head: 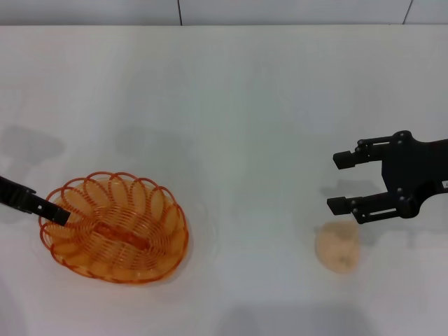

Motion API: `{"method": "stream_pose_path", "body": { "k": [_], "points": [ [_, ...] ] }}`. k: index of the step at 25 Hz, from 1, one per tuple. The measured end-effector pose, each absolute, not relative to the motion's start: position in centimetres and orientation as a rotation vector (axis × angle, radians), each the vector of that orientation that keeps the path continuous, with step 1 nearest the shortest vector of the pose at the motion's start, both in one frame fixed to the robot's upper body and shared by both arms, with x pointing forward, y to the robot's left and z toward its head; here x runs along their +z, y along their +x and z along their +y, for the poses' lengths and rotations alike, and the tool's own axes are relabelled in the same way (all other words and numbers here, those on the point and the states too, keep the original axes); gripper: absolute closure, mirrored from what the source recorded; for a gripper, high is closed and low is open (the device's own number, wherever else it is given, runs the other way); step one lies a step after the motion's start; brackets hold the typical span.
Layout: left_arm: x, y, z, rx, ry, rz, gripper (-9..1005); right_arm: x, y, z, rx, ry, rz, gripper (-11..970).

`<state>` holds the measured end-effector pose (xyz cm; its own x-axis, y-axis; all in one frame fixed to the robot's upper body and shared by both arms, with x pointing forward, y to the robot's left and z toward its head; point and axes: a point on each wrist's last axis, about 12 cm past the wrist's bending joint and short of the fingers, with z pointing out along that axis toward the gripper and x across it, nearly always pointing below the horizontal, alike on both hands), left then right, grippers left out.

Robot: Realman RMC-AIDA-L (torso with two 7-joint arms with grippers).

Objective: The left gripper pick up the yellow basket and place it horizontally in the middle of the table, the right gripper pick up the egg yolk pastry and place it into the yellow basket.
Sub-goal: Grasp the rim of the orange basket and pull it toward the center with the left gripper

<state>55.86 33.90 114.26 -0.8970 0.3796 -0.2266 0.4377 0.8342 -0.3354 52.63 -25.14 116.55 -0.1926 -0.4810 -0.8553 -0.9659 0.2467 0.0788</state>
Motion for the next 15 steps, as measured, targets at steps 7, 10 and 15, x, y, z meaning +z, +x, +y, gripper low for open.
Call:
{"method": "stream_pose_path", "body": {
  "k": [7, 10, 15],
  "points": [
    [114.3, 56.3, 33.4, -0.565, 0.627, 2.850, 205, 116.5, 52.6, -25.2, 0.846, -1.328, 1.796, 221],
    [113.9, 56.4, 33.1, -0.560, 0.634, 2.862, 239, 116.5, 52.6, -25.2, 0.846, -1.328, 1.797, 221],
    [113.3, 56.4, 32.6, -0.573, 0.648, 2.891, 295, 116.5, 52.6, -25.2, 0.848, -1.327, 1.798, 221]
  ]
}}
